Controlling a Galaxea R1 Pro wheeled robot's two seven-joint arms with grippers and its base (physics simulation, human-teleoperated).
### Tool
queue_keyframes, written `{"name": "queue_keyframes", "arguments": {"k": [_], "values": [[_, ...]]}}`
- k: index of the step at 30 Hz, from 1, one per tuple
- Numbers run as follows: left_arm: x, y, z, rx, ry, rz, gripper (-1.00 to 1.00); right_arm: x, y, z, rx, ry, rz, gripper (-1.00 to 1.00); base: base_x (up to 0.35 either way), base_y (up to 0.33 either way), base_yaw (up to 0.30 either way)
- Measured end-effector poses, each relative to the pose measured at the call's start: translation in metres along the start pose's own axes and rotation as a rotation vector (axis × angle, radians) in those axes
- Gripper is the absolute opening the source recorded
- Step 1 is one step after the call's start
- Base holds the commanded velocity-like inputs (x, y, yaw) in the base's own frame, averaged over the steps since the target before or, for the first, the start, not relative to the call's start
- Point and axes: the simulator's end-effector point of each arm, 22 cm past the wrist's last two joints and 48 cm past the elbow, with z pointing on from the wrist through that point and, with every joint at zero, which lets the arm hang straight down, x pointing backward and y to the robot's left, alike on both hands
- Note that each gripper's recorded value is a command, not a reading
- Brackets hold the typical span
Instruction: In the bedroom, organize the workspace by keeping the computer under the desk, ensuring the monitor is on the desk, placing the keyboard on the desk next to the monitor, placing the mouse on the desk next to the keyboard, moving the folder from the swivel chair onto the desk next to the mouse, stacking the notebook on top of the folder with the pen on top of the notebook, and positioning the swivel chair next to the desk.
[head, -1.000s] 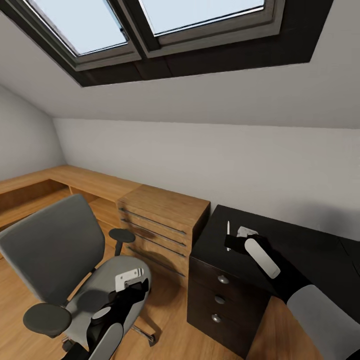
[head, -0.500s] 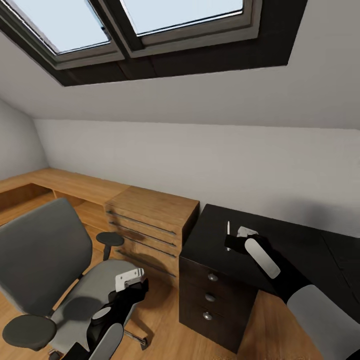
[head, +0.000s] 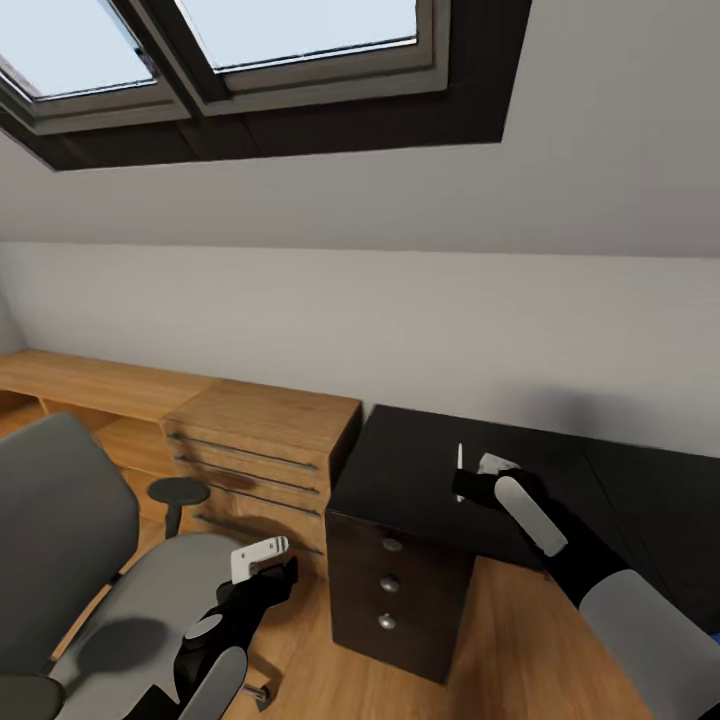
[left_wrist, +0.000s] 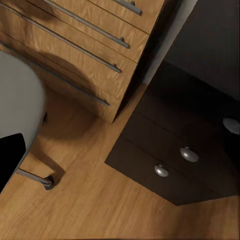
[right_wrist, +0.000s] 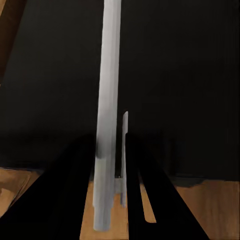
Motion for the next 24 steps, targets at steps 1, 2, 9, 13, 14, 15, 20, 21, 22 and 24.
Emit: {"name": "queue_keyframes", "arguments": {"k": [1, 2, 9, 13, 14, 15, 20, 21, 22, 24], "values": [[0.0, 0.0, 0.0, 0.0, 0.0, 0.0, 1.0, 0.0, -0.001, 0.0, 0.0, 0.0, 0.002, -1.0, -0.175, 0.228, -0.286], [0.0, 0.0, 0.0, 0.0, -0.001, 0.0, 1.0, -0.001, -0.001, 0.0, 0.0, 0.0, 0.003, -1.0, -0.155, 0.246, -0.286], [0.002, -0.003, -0.002, 0.008, 0.002, 0.005, 1.0, -0.001, -0.003, -0.001, -0.005, 0.003, 0.021, -1.0, -0.047, 0.206, -0.291], [0.004, -0.006, -0.002, 0.013, 0.006, 0.012, 1.0, -0.001, -0.006, -0.001, 0.007, 0.003, 0.024, -1.0, -0.005, 0.035, -0.298], [0.004, -0.007, -0.002, 0.014, 0.007, 0.013, 1.0, -0.001, -0.008, -0.002, 0.015, 0.003, 0.026, -1.0, -0.001, 0.008, -0.299], [0.005, -0.007, -0.002, 0.015, 0.006, 0.014, 1.0, -0.001, -0.01, -0.002, 0.028, 0.003, 0.028, -1.0, -0.001, 0.007, -0.299], [0.005, -0.007, -0.002, 0.016, 0.007, 0.015, 1.0, -0.002, -0.013, -0.002, 0.037, 0.002, 0.031, -1.0, 0.0, 0.002, -0.299], [0.005, -0.007, -0.002, 0.016, 0.007, 0.015, 1.0, -0.002, -0.013, -0.002, 0.037, 0.002, 0.031, -1.0, 0.0, 0.0, -0.299], [0.005, -0.007, -0.002, 0.016, 0.007, 0.015, 1.0, -0.002, -0.013, -0.002, 0.038, 0.002, 0.031, -1.0, 0.0, 0.0, -0.299], [0.005, -0.007, -0.002, 0.015, 0.006, 0.016, 1.0, -0.002, -0.013, -0.002, 0.038, 0.002, 0.031, -1.0, 0.0, 0.0, -0.299]]}}
